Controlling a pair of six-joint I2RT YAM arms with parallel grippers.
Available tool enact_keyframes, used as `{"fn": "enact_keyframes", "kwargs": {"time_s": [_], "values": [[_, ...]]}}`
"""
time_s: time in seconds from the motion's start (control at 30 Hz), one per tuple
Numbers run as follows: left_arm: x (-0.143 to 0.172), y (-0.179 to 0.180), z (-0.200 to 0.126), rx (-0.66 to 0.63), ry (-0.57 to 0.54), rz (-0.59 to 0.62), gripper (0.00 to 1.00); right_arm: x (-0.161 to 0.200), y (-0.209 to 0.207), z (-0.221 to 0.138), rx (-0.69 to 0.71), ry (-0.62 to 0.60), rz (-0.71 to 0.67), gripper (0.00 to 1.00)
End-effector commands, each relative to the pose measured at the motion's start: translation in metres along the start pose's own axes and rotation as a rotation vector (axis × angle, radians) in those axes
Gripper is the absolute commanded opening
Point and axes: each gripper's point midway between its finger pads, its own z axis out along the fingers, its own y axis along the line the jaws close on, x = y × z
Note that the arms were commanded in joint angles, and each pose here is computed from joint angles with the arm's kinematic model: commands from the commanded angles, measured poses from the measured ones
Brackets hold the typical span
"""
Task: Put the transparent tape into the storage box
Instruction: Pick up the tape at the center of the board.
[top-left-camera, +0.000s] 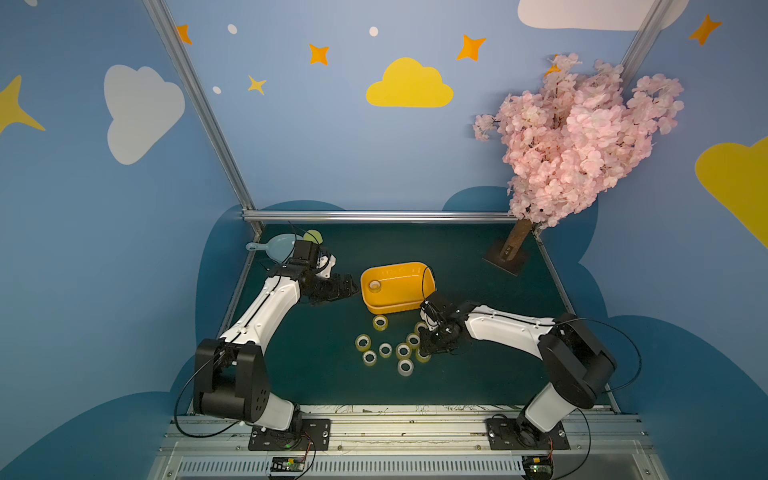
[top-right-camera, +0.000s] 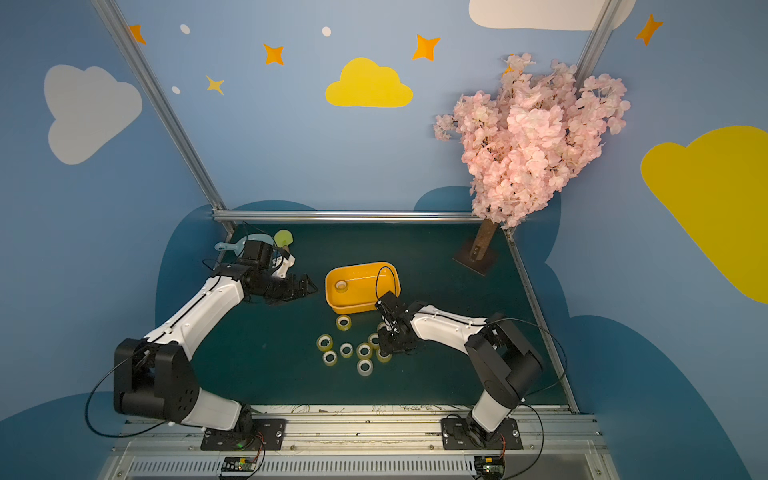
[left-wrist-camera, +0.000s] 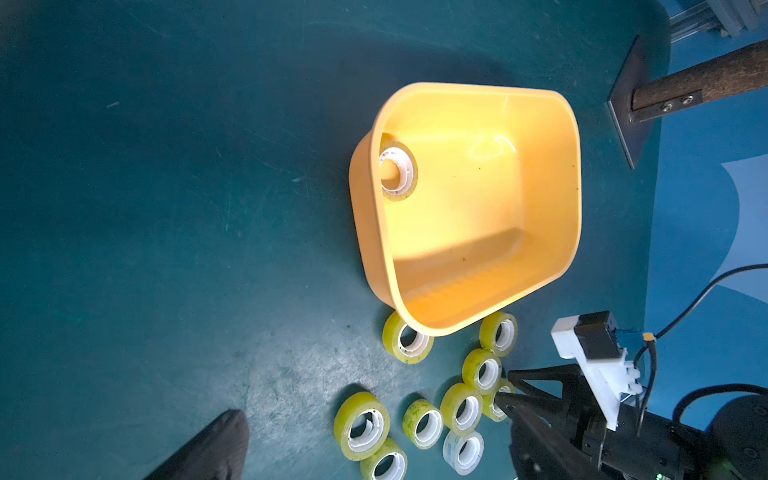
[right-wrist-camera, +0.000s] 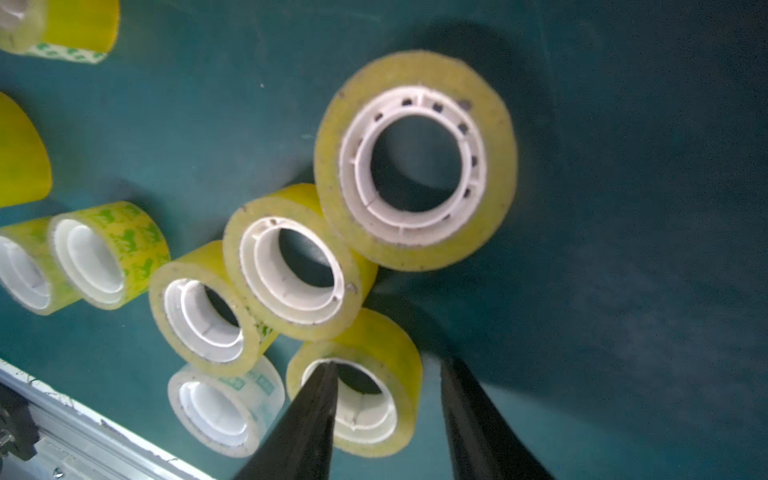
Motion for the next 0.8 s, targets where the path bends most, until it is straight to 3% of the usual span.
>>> {"fn": "enact_keyframes", "kwargs": {"time_s": [0.0,0.57,0.77], "values": [[0.004,-0.004,-0.006,0.009,-0.006,0.013,1.0,0.019,-0.02,0.012,0.104,0.064,0.016,0.46],[0.006,-0.004,-0.004,0.011,0.006,0.008,1.0,0.036,-0.044,0.008,0.202,0.071,0.028,0.45],[0.006,-0.003,-0.005,0.009,0.003,0.009,1.0,0.041,-0.057,0.007,0.281,0.07,0.022,0.39]]}}
